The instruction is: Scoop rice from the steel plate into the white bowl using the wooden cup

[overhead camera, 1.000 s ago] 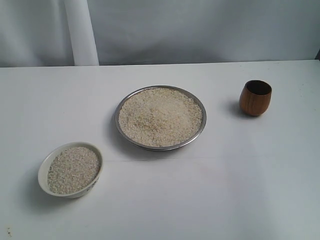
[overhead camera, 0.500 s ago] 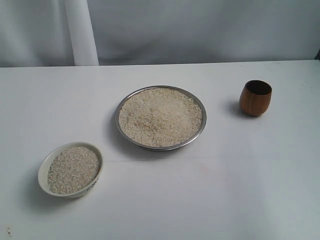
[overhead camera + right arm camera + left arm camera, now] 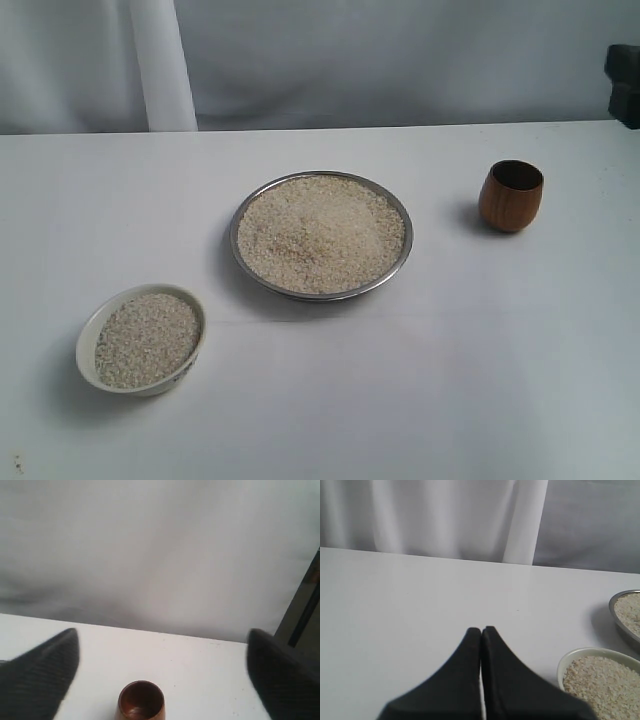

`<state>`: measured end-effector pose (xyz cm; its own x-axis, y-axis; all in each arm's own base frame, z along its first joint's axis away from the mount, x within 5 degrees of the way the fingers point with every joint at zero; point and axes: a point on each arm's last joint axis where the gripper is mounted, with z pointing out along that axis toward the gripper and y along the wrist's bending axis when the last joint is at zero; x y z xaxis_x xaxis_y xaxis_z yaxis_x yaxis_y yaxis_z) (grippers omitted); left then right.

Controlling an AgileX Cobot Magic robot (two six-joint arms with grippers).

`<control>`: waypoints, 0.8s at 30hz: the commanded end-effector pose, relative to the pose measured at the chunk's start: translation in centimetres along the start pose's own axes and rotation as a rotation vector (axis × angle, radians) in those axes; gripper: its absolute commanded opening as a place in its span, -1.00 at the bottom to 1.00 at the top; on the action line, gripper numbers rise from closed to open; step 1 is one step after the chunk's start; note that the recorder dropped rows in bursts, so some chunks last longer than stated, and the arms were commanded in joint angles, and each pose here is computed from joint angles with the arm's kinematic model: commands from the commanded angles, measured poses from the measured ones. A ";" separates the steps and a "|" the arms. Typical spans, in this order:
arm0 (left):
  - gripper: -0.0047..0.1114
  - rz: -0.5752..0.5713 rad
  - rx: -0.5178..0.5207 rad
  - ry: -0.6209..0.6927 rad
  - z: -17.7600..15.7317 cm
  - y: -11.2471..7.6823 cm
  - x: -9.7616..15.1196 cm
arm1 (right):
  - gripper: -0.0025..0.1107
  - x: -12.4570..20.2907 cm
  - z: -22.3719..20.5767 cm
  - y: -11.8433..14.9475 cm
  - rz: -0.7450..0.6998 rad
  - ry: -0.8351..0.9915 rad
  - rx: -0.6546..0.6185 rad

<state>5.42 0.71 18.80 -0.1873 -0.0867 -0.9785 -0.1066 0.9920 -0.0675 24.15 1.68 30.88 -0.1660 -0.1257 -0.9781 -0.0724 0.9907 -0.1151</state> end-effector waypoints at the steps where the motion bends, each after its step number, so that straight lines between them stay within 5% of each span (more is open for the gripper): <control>1: -0.92 -0.008 0.008 -0.004 0.0 -0.1 0.0 | 0.89 1.0 1.2 0.1 0.015 0.016 0.010; 18: -0.92 -0.008 0.008 -0.004 0.0 -0.1 0.0 | 0.89 1.3 1.3 -0.1 0.051 -0.069 0.041; 24: -0.92 -0.008 0.008 -0.004 0.0 -0.1 0.0 | 0.89 4.7 1.2 0.1 0.146 -0.112 0.056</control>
<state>5.42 0.71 18.80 -0.1873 -0.0867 -0.9785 -0.1066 0.9920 -0.0675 24.76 1.26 27.75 -0.0750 -0.0152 -0.9971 -0.0033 0.9999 -0.0150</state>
